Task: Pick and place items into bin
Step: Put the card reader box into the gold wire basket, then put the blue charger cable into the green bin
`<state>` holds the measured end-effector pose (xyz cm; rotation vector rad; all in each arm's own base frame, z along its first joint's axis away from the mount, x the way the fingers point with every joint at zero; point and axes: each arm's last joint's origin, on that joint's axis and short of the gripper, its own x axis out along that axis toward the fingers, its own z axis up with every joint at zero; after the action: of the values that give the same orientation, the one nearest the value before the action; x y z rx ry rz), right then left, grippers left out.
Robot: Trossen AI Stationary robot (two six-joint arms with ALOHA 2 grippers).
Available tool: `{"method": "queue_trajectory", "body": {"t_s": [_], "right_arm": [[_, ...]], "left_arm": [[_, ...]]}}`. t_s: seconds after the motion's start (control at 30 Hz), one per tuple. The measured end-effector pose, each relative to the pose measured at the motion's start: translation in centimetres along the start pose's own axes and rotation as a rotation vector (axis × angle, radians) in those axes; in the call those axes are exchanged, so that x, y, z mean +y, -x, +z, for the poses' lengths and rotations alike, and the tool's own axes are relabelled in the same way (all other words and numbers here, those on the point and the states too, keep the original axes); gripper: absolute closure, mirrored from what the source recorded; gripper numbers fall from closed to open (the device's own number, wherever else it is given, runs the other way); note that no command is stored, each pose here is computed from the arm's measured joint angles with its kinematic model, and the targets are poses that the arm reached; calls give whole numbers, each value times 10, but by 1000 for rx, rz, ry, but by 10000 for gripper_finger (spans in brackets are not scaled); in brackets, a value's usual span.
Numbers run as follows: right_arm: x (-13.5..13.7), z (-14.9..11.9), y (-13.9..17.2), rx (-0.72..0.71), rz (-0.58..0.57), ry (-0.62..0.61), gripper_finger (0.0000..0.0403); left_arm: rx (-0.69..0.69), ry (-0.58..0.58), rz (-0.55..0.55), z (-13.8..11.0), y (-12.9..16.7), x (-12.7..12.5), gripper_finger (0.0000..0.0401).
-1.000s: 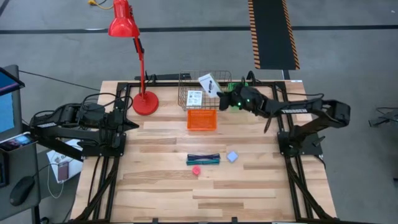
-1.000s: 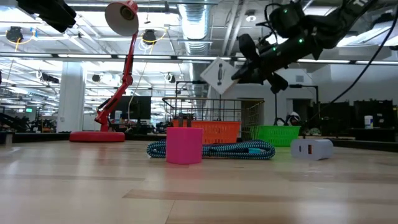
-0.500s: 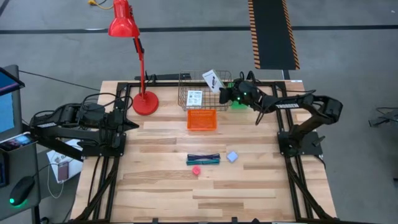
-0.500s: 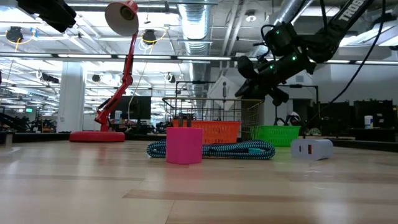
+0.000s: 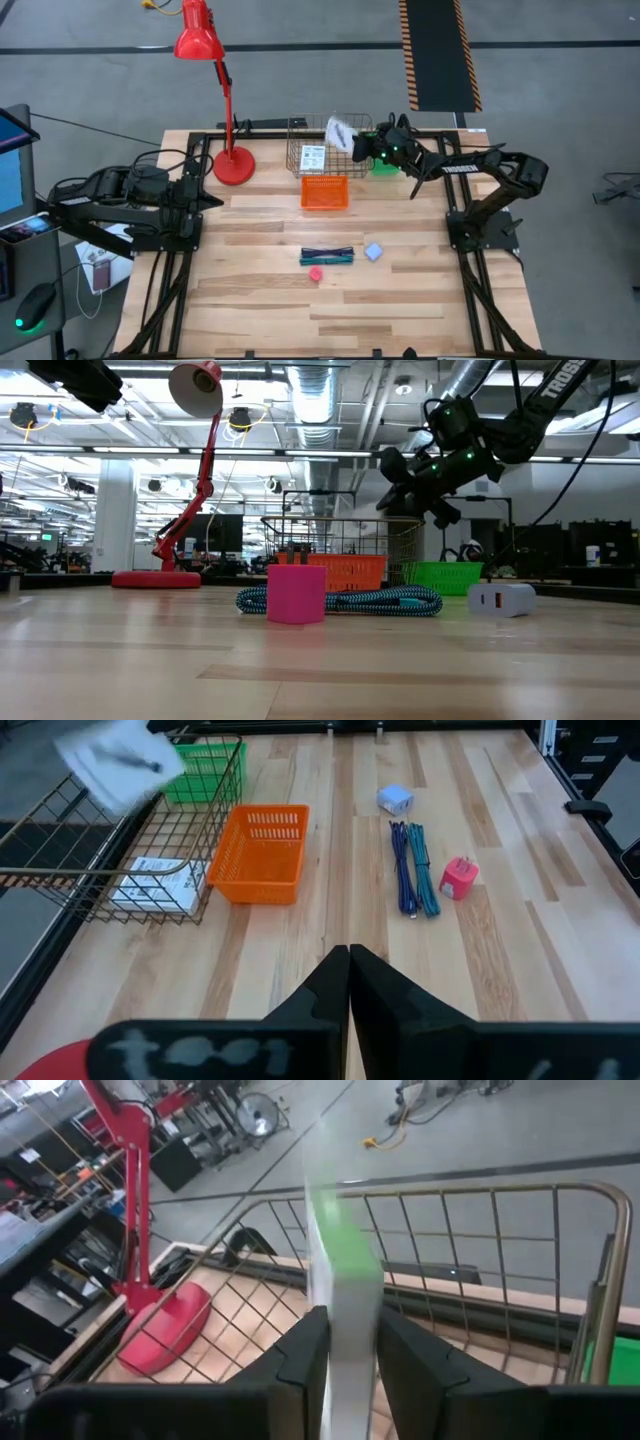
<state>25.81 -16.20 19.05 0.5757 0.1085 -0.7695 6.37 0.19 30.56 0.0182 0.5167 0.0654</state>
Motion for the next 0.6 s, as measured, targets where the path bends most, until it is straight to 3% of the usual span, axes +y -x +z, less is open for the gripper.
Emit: {"method": "queue_trajectory", "body": {"t_s": [0.6], "right_arm": [[1,0,0,-2,3,5,321]], "left_arm": [[0,-1,0,0,0,0,401]]}}
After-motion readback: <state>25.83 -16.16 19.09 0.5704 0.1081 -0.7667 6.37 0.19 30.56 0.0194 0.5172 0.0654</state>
